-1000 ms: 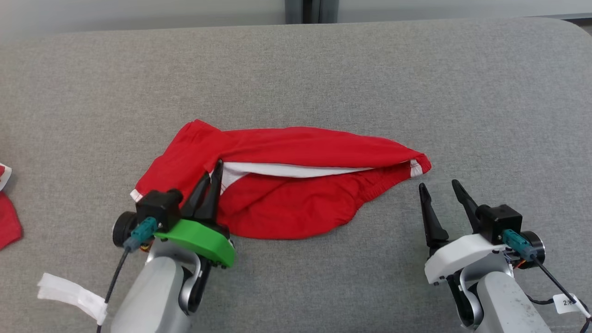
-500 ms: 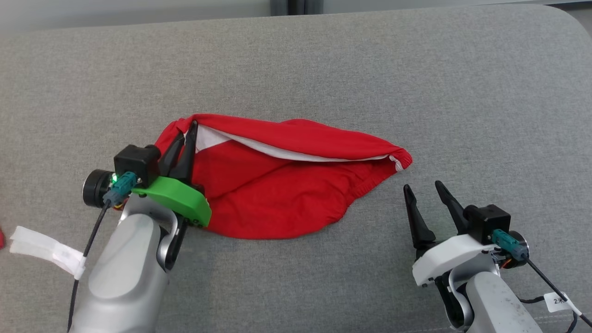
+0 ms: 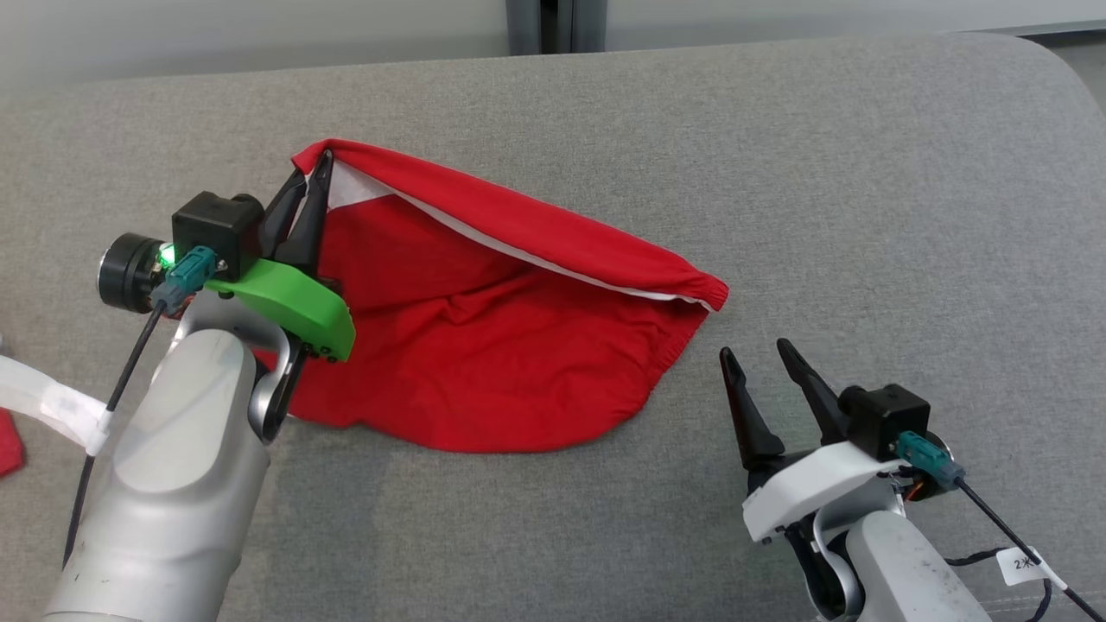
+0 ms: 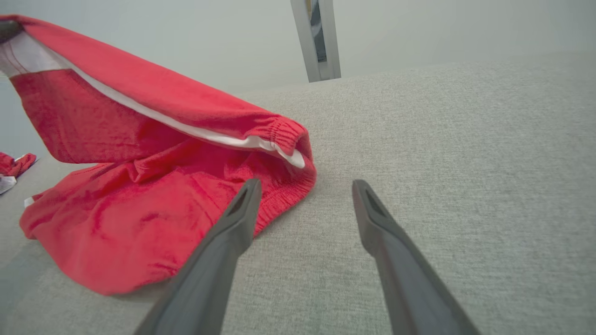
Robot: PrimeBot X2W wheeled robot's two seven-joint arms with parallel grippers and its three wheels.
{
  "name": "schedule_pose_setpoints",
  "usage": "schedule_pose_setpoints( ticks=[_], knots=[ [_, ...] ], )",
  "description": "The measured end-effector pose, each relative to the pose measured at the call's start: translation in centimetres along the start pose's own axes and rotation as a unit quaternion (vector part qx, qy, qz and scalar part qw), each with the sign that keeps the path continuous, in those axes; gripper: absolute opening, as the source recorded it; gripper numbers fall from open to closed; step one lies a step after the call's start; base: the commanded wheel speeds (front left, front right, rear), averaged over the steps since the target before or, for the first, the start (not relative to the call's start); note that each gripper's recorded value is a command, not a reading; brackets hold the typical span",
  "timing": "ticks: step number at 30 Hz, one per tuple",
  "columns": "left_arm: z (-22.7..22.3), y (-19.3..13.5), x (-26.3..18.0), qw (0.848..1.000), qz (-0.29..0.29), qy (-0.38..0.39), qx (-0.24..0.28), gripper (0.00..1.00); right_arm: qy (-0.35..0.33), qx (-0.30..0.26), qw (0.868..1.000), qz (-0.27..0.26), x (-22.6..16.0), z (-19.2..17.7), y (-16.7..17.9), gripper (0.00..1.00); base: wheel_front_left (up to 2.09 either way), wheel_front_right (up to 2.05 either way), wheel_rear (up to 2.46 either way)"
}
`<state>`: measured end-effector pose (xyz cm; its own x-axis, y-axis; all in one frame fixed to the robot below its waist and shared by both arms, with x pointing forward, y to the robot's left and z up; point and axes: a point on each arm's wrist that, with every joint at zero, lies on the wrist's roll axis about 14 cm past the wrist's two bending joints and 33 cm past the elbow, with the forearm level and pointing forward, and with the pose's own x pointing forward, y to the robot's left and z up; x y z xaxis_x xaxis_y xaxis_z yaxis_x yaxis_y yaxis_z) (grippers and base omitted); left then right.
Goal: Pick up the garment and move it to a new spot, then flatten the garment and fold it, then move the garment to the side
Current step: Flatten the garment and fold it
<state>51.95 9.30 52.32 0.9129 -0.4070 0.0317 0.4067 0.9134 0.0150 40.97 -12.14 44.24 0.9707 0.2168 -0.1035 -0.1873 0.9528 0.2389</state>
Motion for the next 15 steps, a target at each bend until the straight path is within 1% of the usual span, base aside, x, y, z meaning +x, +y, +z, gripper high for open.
schedule_pose_setpoints(
  ticks=[5, 10, 15],
  knots=[
    [0.4, 0.6, 0.0, 1.000, 0.006, -0.002, 0.000, 0.00, 0.000, 0.004, 1.000, 0.013, 0.2, 0.0, 0.9, 1.00, 0.00, 0.00, 0.00],
    [1.4, 1.3, -0.2, 1.000, 0.012, -0.014, 0.002, 0.00, -0.006, 0.004, 1.000, 0.012, 0.3, 0.4, 0.9, 1.00, 0.00, 0.00, 0.00],
    [4.9, 0.4, 1.1, 0.998, -0.012, -0.048, 0.034, 0.00, -0.010, 0.003, 1.000, 0.004, 0.1, 0.7, 0.4, 1.00, 0.00, 0.00, 0.00]
  ],
)
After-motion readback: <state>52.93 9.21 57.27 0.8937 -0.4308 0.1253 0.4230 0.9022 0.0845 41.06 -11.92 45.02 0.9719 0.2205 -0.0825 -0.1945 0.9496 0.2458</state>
